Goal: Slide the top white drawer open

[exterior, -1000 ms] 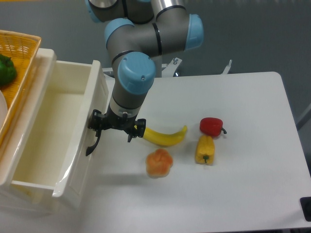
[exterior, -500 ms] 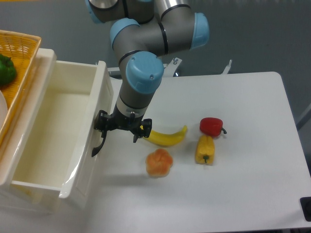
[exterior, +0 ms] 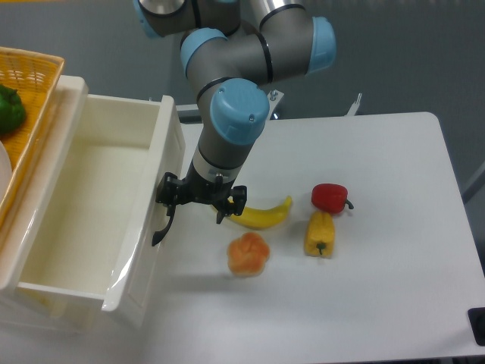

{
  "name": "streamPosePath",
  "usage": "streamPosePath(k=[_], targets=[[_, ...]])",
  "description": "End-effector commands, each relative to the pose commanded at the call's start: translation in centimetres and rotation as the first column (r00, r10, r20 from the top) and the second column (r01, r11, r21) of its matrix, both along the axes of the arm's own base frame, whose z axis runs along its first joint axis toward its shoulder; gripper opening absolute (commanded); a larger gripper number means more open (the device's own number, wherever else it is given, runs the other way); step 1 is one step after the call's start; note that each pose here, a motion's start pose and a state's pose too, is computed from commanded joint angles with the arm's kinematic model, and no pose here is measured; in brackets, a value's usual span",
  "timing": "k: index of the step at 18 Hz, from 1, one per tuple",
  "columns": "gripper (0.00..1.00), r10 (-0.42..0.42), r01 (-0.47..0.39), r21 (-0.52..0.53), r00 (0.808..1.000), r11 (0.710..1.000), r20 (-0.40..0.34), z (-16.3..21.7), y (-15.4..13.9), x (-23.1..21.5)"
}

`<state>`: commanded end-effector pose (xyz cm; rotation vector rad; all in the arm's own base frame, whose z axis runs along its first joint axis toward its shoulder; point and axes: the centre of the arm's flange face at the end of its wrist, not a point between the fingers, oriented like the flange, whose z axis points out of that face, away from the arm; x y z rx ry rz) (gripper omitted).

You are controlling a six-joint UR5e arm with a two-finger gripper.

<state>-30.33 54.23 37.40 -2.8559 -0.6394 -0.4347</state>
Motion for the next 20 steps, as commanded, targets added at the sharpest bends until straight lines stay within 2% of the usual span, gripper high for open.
streamPosePath(k=[11,20], targets=[[1.0,0.029,-0.032,0.051,0.998,0.998,0.059,0.3,-0.5,-1.0],[1.0,0.041,-0.044,0.062,0.998,0.997,0.049,0.7,-0.9,-1.8]])
